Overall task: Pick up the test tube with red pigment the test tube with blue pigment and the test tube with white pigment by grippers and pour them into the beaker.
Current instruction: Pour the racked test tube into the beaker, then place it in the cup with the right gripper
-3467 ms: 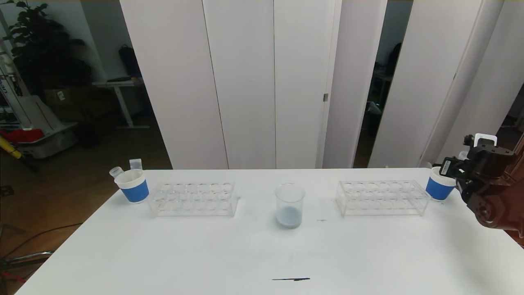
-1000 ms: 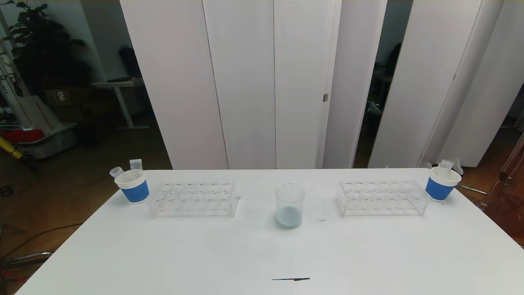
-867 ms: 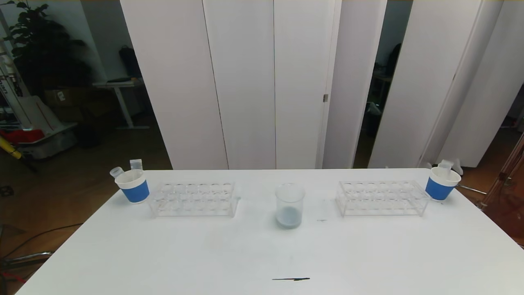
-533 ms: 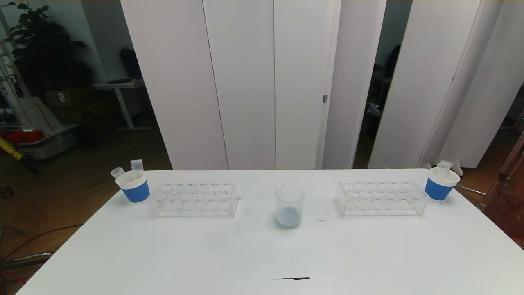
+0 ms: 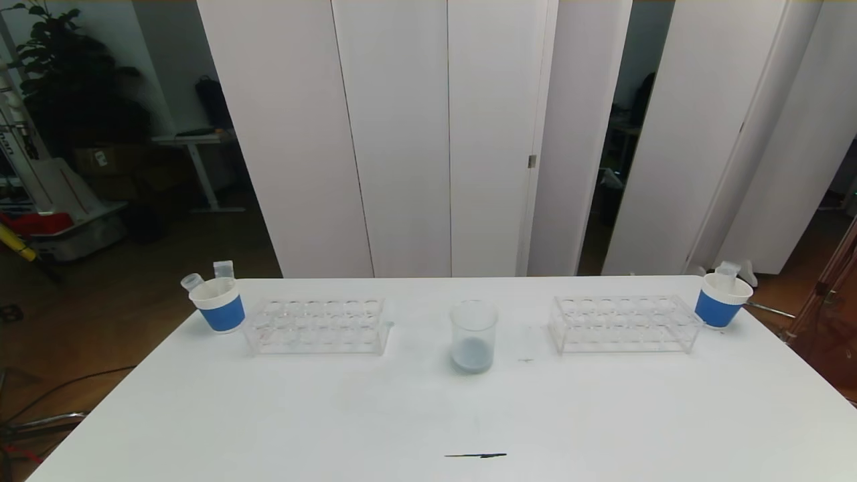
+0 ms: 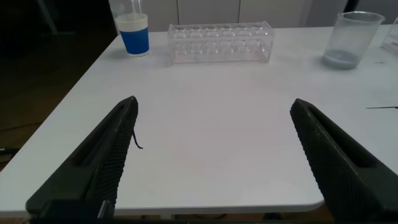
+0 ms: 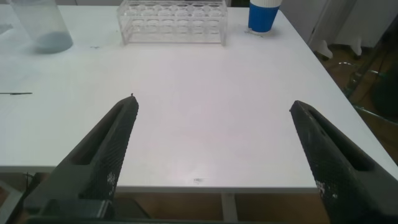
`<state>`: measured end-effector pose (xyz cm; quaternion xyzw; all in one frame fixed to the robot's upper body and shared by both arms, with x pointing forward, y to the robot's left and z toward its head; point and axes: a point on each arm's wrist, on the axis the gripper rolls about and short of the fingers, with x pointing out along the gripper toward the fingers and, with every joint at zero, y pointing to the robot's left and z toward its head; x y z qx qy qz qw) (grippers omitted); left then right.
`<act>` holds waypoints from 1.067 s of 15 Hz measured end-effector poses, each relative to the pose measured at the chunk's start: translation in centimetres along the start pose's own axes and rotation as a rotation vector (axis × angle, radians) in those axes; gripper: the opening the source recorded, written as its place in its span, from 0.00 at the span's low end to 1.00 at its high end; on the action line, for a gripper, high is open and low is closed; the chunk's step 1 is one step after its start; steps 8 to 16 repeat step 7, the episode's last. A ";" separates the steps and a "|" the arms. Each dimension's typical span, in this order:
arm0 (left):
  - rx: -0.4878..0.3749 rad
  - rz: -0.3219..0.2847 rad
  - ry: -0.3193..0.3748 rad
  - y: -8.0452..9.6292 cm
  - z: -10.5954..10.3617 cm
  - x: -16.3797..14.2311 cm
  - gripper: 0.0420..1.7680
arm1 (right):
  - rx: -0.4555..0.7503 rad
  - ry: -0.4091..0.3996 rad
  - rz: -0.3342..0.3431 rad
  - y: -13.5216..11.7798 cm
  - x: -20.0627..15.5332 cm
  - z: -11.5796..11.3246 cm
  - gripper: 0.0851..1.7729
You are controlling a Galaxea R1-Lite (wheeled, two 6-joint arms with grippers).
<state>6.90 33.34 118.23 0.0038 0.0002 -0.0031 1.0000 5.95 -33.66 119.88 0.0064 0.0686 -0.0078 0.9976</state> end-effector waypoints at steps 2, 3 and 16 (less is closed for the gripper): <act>0.000 0.000 0.000 0.0 0.0 0.0 0.99 | -0.010 -0.004 0.016 0.0 0.2 -0.9 0.99; 0.000 0.000 0.000 0.0 0.0 0.0 0.99 | -0.009 -0.004 0.016 0.0 0.2 -1.1 0.99; 0.000 0.000 0.000 0.0 0.0 0.0 0.99 | -0.010 -0.007 0.017 0.0 0.2 -1.3 0.99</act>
